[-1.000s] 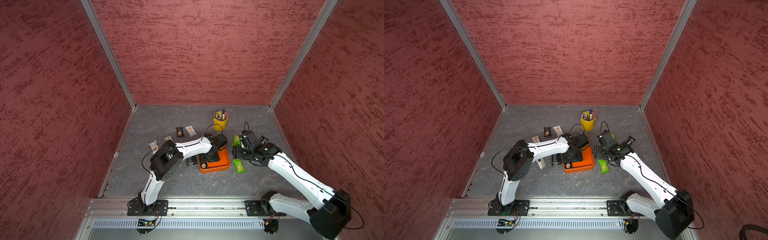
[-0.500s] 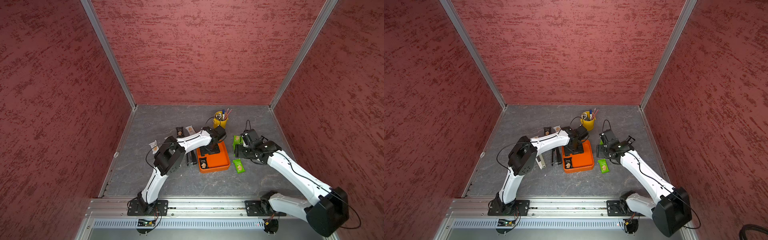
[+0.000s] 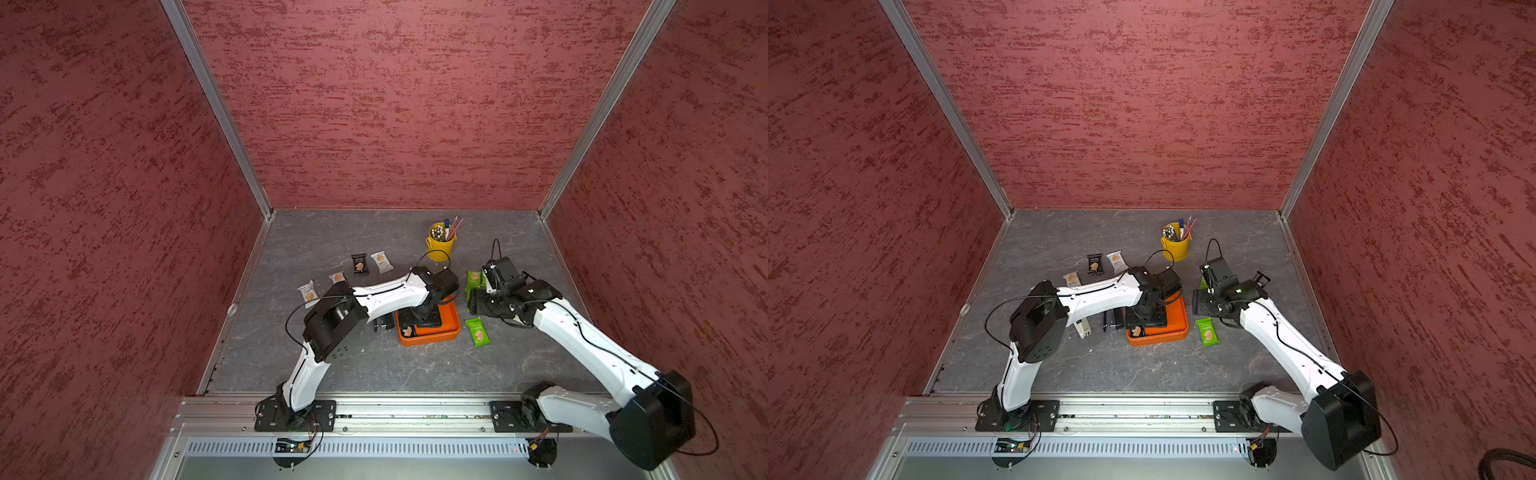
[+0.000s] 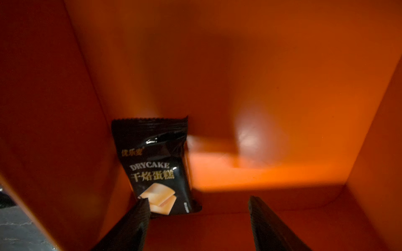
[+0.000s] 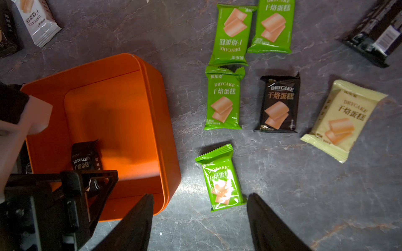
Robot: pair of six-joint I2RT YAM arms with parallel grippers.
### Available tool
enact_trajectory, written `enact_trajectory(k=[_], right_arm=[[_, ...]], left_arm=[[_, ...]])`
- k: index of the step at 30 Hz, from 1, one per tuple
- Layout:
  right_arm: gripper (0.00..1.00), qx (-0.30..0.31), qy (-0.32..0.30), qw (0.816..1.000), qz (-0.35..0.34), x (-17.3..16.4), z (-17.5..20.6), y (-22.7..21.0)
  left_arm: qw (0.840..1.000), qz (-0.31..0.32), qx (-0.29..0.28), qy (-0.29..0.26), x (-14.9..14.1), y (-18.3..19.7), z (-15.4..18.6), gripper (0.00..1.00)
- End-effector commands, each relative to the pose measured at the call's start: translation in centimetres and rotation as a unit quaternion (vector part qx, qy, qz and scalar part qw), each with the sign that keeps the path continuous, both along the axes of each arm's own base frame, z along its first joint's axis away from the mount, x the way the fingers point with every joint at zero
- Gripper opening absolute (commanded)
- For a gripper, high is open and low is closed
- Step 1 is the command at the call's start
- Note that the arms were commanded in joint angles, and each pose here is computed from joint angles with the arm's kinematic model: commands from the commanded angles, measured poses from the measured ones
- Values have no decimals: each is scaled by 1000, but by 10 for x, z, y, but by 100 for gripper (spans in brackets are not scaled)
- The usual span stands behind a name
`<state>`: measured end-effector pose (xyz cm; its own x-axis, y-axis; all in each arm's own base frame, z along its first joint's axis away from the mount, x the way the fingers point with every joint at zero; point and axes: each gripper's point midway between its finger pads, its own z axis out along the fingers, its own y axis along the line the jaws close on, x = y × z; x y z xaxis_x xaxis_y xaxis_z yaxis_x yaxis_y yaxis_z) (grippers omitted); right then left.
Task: Take the cookies out of the storage box
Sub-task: Pick up the cookie from the storage box.
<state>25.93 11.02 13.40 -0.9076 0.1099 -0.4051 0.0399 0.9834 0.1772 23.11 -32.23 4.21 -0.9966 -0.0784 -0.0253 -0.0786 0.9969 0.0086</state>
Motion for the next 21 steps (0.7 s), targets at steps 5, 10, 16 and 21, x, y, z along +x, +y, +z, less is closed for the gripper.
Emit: enact_trajectory(k=[5, 10, 16, 21], right_arm=[[73, 5, 0, 1000, -3, 2, 1, -2], [73, -3, -3, 1000, -5, 2, 6, -5], [73, -8, -5, 1000, -7, 4, 10, -7], [73, -9, -5, 1000, -7, 4, 12, -7]], left_arm=[[1000, 11, -18, 1, 1, -5, -8, 76], [1000, 16, -25, 2, 8, -8, -18, 76], [999, 26, -45, -14, 28, -14, -16, 76], [998, 32, -52, -28, 49, -16, -14, 76]])
